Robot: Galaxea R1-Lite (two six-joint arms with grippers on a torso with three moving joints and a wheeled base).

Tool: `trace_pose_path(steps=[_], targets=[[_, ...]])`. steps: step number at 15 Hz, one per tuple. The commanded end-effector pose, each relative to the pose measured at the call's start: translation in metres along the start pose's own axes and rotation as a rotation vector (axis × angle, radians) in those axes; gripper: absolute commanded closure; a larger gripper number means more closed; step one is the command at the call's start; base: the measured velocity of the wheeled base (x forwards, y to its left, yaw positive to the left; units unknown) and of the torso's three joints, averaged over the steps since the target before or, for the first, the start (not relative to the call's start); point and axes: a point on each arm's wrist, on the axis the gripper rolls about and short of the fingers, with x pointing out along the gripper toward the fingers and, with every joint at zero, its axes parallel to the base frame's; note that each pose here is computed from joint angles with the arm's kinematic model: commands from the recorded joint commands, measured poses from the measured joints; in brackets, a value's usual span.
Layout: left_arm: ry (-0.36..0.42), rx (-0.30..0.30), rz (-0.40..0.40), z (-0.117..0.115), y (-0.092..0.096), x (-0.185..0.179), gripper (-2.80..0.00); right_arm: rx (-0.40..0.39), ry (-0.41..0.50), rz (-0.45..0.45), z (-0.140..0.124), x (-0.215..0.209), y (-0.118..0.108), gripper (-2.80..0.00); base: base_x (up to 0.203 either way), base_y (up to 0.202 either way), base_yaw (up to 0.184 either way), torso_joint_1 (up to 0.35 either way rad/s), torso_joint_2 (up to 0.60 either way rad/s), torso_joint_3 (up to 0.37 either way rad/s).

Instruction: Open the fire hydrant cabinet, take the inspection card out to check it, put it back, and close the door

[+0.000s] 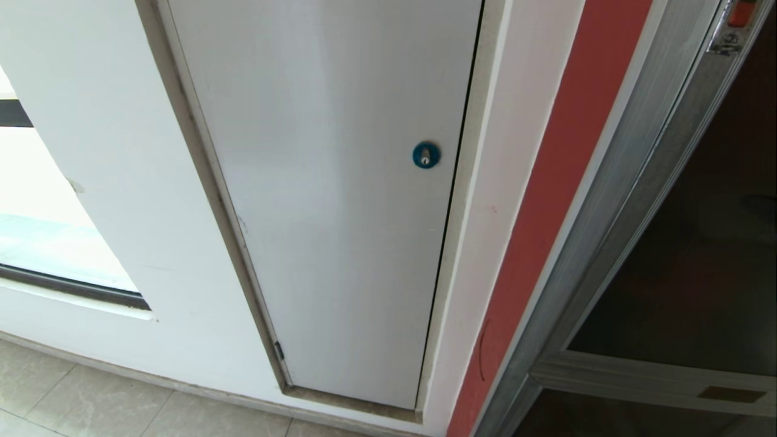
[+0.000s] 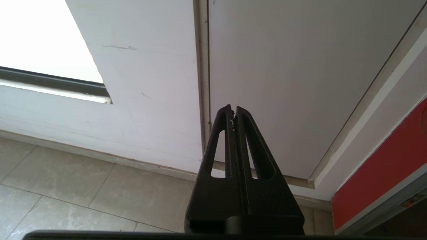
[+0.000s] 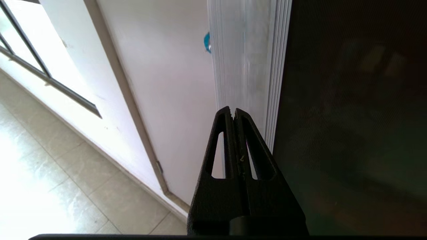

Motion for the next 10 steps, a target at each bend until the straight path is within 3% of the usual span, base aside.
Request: trace_pose_path(steps=[1, 10], targets=[[0.001, -0.001, 0.001, 0.000, 0.000, 0.000, 0.00, -0.016, -0.034, 0.013, 0.024, 0.000, 0.002, 0.00, 0.000, 0.000, 0.000, 0.000, 0.00, 0.000], [0.001, -0.001, 0.001, 0.000, 0.000, 0.000, 0.00, -0.048, -0.086, 0.097, 0.098, 0.015, 0.004, 0.00, 0.000, 0.000, 0.000, 0.000, 0.00, 0.000]])
